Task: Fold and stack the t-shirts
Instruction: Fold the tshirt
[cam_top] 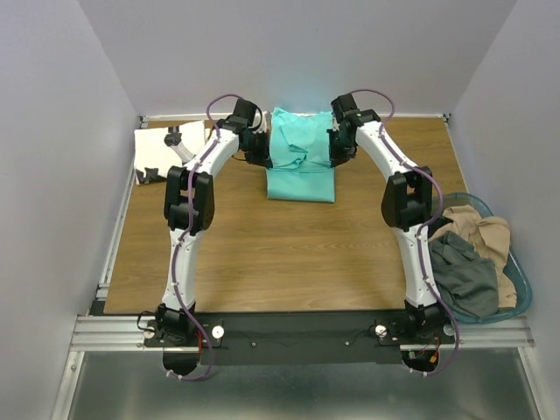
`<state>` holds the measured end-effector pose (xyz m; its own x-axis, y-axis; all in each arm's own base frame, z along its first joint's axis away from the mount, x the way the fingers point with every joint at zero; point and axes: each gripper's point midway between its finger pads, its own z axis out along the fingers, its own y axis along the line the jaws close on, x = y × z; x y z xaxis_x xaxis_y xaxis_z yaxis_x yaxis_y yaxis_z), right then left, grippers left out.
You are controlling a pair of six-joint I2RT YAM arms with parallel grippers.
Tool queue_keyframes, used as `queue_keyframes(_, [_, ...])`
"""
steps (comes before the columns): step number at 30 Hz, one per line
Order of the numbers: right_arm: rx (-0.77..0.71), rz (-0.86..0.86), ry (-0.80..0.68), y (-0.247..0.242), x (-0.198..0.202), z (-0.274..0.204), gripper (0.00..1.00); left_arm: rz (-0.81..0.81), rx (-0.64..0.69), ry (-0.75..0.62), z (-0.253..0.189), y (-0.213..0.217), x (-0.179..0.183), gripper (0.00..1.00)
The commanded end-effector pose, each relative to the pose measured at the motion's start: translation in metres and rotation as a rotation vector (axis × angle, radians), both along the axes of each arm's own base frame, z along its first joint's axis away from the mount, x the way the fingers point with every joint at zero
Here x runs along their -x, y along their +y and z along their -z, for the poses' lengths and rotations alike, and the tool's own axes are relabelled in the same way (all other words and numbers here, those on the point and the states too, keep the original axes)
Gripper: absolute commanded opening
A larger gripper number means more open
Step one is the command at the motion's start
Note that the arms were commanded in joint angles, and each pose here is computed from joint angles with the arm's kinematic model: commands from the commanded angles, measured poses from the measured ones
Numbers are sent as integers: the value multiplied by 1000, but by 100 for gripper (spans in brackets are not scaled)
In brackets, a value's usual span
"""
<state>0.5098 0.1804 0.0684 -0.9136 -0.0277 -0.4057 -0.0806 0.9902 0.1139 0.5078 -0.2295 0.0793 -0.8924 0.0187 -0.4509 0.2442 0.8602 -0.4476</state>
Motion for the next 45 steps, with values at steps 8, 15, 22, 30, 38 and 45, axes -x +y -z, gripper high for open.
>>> queue_keyframes(8, [-49, -31, -44, 8, -25, 6, 1, -1, 96, -42, 0, 7, -34, 0])
queue_keyframes(15, [-17, -8, -53, 0, -28, 6, 0, 24, 157, -63, -1, 0, -43, 0])
queue_keyframes(22, [-5, -1, -54, -4, -30, 9, 1, 47, 193, -68, 6, -8, -47, 3])
queue_keyframes(30, [4, 26, -125, -9, -45, -9, 46, 50, 308, -172, -32, -18, -70, 40])
queue_keyframes(38, [-33, 9, -190, -6, -44, -44, 71, 79, 273, -286, -70, -9, -62, 50])
queue_keyframes(45, [-145, -54, -219, 17, -31, -72, 72, 102, 179, -270, -55, -5, -28, 50])
